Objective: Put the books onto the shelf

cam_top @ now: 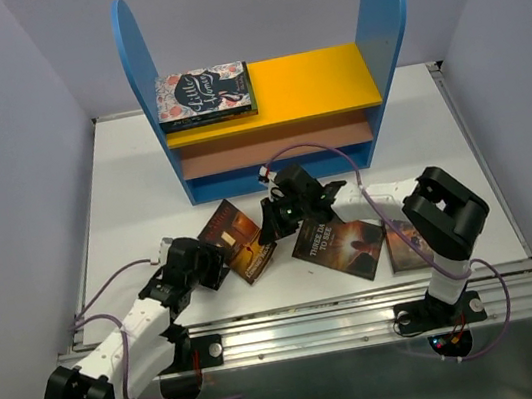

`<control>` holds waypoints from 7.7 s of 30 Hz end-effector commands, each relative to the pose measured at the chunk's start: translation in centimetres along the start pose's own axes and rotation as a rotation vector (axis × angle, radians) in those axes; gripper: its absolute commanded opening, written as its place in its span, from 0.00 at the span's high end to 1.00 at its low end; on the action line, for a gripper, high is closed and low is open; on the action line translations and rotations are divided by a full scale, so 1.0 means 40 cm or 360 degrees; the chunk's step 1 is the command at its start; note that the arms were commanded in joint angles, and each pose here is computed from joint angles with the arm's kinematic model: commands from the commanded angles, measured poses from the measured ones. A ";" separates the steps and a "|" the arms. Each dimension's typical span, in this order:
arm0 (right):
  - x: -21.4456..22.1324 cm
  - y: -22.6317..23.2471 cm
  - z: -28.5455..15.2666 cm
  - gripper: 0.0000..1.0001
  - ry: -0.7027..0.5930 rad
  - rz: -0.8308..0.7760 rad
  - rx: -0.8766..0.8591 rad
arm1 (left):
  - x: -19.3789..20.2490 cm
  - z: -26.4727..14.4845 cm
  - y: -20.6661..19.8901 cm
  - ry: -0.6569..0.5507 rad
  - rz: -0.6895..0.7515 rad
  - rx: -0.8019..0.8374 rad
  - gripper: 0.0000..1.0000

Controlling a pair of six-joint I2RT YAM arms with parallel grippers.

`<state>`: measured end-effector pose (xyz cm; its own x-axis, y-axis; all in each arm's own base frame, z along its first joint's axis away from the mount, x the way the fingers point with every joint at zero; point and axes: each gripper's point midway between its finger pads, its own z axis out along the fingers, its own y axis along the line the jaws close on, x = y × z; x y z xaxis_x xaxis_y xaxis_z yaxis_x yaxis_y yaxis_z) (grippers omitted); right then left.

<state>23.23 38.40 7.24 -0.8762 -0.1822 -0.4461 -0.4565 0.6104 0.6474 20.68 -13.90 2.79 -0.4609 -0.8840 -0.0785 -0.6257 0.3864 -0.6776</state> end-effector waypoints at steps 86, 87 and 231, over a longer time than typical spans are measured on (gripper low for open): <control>-0.393 0.069 -0.685 0.00 -0.1430 -0.0175 0.0879 | -0.148 -0.391 -1.129 -0.0818 -0.0258 0.1168 0.54; -0.402 0.052 -0.692 0.00 -0.1436 -0.0160 0.0908 | -0.153 -0.378 -1.110 -0.0851 -0.0274 0.1121 0.37; 0.039 -0.447 -0.365 0.00 -0.0297 0.0552 0.0898 | 0.542 0.055 -0.198 0.0683 0.0786 0.0240 0.19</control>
<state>28.40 15.35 4.13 -0.8857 0.1941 -0.4218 0.0567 0.9468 0.3167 15.46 -35.18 4.31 -0.9172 -0.3816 -0.1150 -0.1890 0.6705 -0.7175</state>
